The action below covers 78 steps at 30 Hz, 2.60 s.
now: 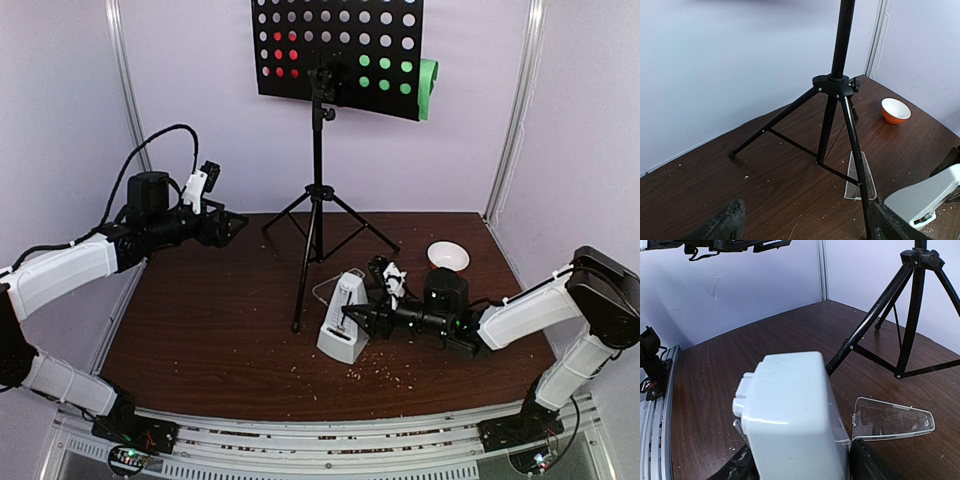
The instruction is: Pack up the instrument practice props
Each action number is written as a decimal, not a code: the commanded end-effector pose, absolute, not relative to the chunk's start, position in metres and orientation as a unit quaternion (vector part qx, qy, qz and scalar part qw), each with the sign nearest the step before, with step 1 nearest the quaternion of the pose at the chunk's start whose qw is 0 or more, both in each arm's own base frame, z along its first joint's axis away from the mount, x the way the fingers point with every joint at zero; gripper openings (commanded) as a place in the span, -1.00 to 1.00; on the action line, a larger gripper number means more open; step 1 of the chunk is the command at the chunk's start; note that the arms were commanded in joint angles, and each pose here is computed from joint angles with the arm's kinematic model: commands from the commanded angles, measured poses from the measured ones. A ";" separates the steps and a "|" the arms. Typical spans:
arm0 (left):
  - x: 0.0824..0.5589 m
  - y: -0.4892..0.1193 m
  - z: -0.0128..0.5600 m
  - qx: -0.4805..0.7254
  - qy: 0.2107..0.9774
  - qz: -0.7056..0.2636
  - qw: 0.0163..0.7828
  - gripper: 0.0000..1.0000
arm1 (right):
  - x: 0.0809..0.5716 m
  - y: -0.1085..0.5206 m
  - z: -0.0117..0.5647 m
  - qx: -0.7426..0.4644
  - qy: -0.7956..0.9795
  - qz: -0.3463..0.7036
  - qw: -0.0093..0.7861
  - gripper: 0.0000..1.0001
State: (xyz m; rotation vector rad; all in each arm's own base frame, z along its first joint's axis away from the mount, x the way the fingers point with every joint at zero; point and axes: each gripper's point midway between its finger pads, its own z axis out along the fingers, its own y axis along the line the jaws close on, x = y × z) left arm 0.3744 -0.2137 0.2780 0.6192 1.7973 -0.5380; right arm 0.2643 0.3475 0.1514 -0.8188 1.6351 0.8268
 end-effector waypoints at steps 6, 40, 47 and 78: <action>0.381 -0.213 0.280 0.259 0.753 -0.223 0.563 0.77 | 0.262 0.345 0.157 -0.324 0.686 0.361 0.542 0.25; 0.384 -0.213 0.270 0.257 0.760 -0.218 0.555 0.77 | 0.265 0.350 0.147 -0.274 0.702 0.404 0.518 0.21; 0.384 -0.213 0.270 0.257 0.760 -0.220 0.555 0.77 | 0.268 0.353 0.147 -0.265 0.708 0.408 0.512 0.26; 0.351 -0.257 0.262 0.344 0.728 -0.210 0.555 0.77 | 0.276 0.294 0.235 -0.195 0.706 0.369 0.572 1.00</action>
